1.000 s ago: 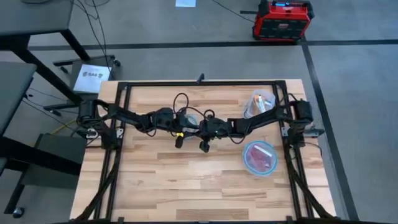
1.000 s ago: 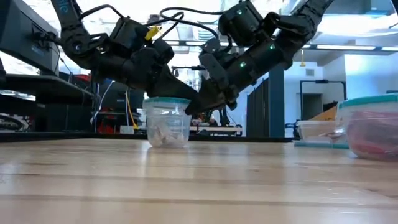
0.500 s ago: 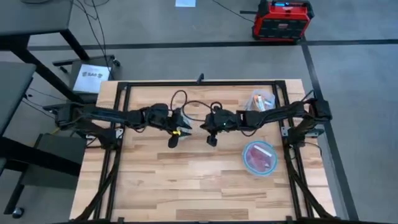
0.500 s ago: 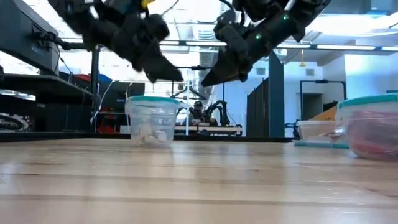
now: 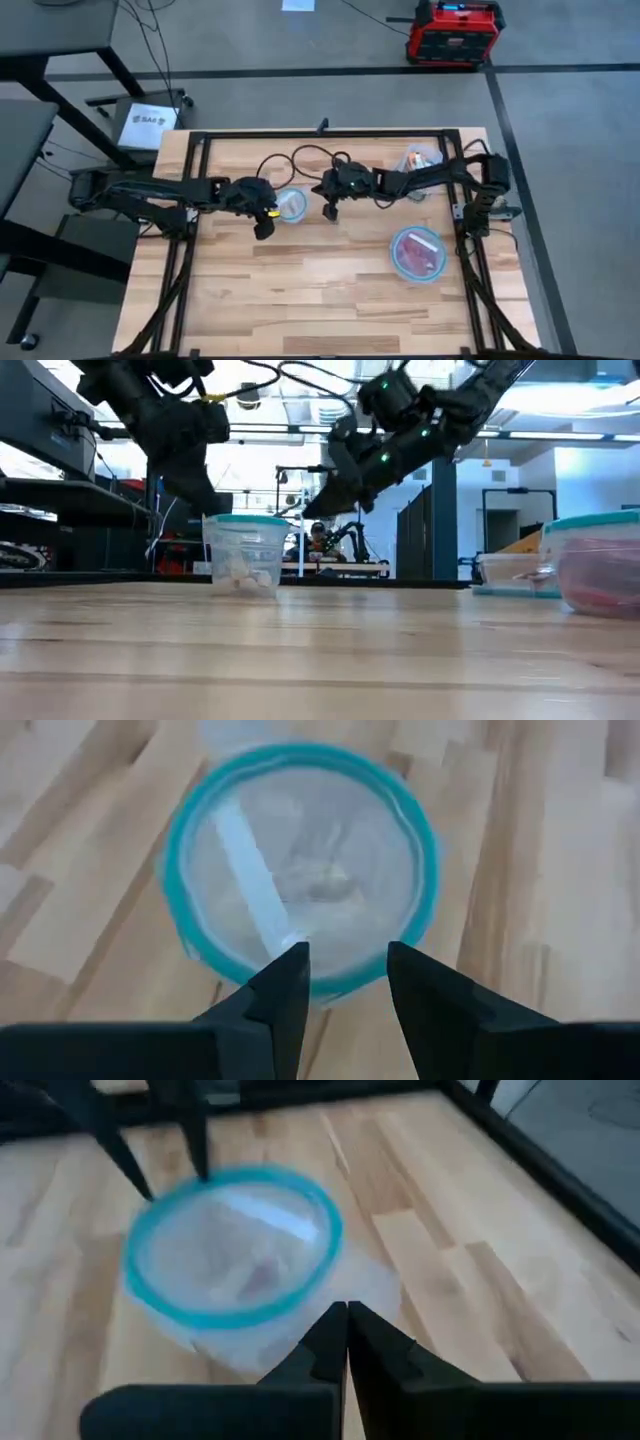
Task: Sort candy
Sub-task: Close the small round transparent bin
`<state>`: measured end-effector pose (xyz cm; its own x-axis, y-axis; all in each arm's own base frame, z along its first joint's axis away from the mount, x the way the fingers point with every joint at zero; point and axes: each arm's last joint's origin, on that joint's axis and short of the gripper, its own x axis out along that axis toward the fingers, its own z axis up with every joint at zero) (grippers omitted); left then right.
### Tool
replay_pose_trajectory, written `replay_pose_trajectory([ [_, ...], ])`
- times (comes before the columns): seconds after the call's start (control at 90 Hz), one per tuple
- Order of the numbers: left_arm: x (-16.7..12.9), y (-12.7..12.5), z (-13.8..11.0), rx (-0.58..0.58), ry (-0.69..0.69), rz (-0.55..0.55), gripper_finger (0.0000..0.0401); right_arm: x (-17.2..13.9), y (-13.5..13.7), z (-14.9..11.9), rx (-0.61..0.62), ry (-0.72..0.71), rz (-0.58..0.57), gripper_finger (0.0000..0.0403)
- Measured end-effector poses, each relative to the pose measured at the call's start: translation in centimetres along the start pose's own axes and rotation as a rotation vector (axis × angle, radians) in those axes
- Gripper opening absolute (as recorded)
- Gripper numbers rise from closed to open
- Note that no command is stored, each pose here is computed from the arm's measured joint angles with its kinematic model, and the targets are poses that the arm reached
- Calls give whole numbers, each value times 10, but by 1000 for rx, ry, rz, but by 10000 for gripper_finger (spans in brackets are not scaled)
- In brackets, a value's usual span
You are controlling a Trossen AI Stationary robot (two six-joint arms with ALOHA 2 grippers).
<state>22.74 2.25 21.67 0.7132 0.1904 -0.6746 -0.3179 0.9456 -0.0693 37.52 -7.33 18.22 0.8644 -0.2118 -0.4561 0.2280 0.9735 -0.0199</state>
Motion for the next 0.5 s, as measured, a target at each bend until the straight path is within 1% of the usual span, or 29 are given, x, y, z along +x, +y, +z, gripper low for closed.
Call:
replay_pose_trajectory([
  [0.178, 10, -1, -3, 51, 34, 7, 123, 3, -4, 5, -1, -16, -10, 0],
  [0.389, 22, -2, -6, 64, 64, 12, 123, 3, -4, 4, 4, -7, -8, 0],
  [0.5, 24, -2, -7, 74, 67, 9, 123, 3, -4, 3, 64, 1, -9, 0],
])
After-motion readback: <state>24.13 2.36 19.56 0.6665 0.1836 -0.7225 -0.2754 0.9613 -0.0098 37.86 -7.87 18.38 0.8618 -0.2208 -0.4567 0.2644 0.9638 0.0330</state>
